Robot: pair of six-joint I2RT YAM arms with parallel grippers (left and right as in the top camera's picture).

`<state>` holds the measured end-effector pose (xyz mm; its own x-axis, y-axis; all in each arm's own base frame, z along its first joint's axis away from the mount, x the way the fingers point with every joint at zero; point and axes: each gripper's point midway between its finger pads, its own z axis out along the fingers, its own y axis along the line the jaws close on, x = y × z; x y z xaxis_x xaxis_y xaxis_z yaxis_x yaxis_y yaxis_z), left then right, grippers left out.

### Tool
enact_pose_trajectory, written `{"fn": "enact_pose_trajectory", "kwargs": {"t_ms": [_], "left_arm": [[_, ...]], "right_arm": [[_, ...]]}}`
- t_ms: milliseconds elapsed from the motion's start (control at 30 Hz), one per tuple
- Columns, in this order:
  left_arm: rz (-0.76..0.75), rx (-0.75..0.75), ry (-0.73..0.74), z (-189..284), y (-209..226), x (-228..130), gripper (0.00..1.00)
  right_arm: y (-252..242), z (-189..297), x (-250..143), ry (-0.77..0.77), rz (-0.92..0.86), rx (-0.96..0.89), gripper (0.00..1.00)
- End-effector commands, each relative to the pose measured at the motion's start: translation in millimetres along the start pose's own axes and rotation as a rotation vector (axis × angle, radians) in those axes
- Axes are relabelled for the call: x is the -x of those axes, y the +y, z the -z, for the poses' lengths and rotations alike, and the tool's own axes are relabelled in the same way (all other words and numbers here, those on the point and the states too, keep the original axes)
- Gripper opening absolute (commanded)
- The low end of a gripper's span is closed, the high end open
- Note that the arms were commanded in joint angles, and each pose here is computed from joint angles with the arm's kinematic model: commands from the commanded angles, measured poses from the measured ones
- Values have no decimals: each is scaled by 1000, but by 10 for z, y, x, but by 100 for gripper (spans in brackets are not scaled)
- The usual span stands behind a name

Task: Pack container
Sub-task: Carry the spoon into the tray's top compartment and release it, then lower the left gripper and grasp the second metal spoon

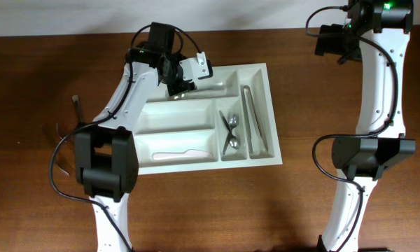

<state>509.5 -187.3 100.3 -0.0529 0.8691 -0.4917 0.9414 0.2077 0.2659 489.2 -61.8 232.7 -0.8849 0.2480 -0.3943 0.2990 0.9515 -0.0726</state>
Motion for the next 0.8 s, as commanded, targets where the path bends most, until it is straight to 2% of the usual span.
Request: {"fn": "enact_pose_trajectory", "kwargs": {"t_ms": [0, 100, 233, 267, 367, 433, 567, 767], "left_arm": [[128, 66, 17, 122, 193, -34, 57], [348, 164, 51, 322, 454, -190, 69], [702, 318, 95, 720, 776, -584, 70], [875, 393, 131, 920, 861, -862, 71], [1195, 494, 211, 1256, 845, -1455, 71], [1324, 496, 255, 1376, 747, -1753, 71], [1494, 491, 328, 1517, 547, -2229, 71], [1602, 466, 425, 1486, 221, -2780, 71]], "right_arm": [[-54, 199, 62, -52, -23, -4, 99], [-54, 199, 62, -52, -23, -4, 99], [-53, 199, 62, -52, -23, -3, 99], [-54, 199, 62, -52, -23, -4, 99], [-54, 199, 62, -52, -23, -4, 99], [-54, 199, 62, -52, -23, -4, 99], [-53, 199, 62, -52, -23, -3, 99], [-53, 199, 62, -52, -23, -3, 99]]}}
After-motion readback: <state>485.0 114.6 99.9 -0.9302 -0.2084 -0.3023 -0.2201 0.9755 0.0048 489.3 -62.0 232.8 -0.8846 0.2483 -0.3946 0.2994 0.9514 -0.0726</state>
